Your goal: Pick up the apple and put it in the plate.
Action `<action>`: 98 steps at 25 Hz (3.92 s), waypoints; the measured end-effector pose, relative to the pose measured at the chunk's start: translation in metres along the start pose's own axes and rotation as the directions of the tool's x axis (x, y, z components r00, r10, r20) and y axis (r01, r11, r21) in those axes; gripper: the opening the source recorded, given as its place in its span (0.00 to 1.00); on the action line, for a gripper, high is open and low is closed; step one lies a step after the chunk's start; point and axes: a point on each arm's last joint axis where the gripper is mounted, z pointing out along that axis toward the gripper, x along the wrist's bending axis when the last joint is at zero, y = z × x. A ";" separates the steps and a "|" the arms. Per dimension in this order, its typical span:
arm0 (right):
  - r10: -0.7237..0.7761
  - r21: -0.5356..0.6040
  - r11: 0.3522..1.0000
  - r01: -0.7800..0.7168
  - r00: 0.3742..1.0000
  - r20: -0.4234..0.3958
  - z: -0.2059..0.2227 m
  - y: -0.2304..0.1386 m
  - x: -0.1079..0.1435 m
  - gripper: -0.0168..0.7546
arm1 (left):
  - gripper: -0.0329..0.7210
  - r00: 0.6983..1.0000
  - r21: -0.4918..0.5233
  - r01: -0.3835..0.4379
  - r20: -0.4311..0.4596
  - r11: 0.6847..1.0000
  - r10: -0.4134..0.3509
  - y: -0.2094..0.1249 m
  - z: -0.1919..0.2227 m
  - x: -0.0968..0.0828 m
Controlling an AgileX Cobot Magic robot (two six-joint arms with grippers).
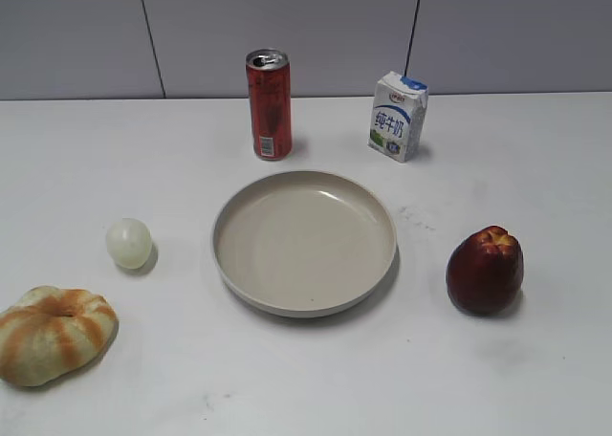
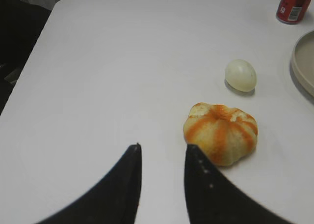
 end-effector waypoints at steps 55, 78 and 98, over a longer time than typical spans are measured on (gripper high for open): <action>0.217 0.738 0.661 -0.132 0.976 -0.019 0.232 0.106 -0.003 0.79 | 0.36 1.000 0.000 0.000 0.000 1.000 0.000 0.000 0.000 0.000; 0.071 0.842 0.540 0.020 0.995 -0.070 0.346 0.032 0.066 0.78 | 0.36 1.000 0.000 0.000 0.000 1.000 0.000 0.000 0.000 0.000; 0.012 0.664 0.722 0.195 0.956 -0.294 0.343 0.130 0.150 0.74 | 0.36 1.000 0.000 0.000 0.000 1.000 0.000 0.000 0.000 0.000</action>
